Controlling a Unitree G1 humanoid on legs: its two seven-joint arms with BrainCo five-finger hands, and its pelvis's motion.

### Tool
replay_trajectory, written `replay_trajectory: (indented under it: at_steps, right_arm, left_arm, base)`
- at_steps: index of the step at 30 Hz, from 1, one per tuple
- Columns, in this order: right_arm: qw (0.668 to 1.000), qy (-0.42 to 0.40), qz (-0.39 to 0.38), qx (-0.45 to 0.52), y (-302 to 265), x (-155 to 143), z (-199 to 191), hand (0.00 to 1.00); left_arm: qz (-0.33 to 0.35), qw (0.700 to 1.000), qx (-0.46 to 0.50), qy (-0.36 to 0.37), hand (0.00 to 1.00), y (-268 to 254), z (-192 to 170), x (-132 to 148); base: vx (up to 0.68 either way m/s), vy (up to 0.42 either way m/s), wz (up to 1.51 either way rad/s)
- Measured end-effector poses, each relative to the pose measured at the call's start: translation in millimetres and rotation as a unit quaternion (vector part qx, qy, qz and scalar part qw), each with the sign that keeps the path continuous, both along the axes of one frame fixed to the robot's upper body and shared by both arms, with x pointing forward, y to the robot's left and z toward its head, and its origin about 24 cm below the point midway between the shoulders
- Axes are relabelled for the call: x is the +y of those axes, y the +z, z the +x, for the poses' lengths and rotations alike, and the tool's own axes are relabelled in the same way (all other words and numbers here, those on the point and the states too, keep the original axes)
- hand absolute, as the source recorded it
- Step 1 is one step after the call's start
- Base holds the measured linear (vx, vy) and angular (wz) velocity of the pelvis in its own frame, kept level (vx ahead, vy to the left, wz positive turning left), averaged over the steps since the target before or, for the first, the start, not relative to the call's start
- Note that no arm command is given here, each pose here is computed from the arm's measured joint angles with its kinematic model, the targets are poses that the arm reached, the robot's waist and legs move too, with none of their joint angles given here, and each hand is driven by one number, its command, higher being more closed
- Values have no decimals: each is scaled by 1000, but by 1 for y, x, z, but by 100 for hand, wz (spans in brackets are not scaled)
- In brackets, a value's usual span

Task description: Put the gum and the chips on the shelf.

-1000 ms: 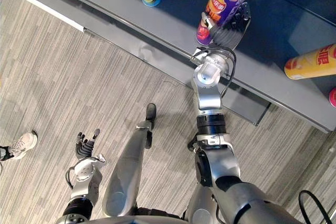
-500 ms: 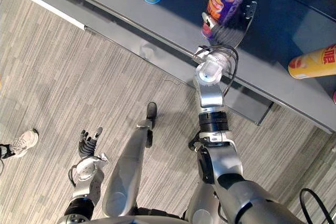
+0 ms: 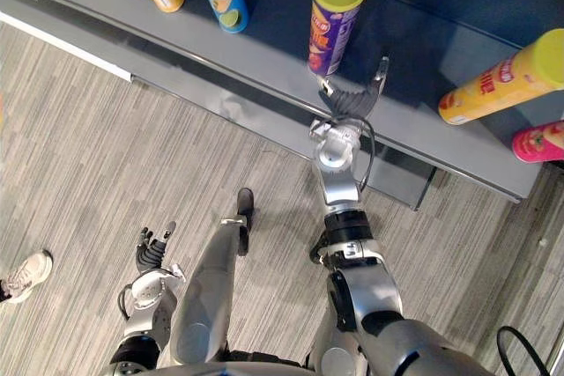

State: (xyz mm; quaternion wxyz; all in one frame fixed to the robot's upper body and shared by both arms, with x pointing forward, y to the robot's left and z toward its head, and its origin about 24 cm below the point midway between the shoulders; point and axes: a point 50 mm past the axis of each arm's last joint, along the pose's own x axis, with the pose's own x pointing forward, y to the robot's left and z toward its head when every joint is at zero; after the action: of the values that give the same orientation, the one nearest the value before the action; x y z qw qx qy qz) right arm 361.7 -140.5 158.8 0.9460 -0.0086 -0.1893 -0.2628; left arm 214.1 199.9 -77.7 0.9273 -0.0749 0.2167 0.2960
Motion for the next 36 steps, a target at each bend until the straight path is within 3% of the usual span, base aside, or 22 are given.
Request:
replay_trajectory:
  at_steps: [4,10,17,22,28,33,36]
  right_arm:
    - [998,16,-2,66,-43,0,-11,0]
    - [973,79,-15,217,-140,7,-65,0]
    - [912,167,-15,374,-224,-8,-155,0]
    - [835,200,23,512,-278,-24,-231,0]
    - [805,127,87,573,-302,-54,-259,0]
    - [722,-2,234,651,-327,-71,-325,0]
    - [699,-59,306,644,-330,-72,-348,0]
  left_arm:
    - [-8,999,39,-11,0,-14,-11,-2]
    - [0,992,113,-54,0,-36,-32,8]
    - [-21,974,210,-81,0,-64,-79,14]
    - [-55,965,245,-79,0,-75,-109,16]
    - [-74,962,254,-65,0,-79,-122,18]
    - [-106,956,272,-35,0,-85,-138,15]
    - [-120,952,281,-33,0,-87,-143,12]
  base:
    - [68,-73,-16]
    - [112,-39,-25]
    - [151,34,-20]
    - [148,39,-21]
    - [36,49,-22]
    - [13,32,-10]
    - [31,21,-16]
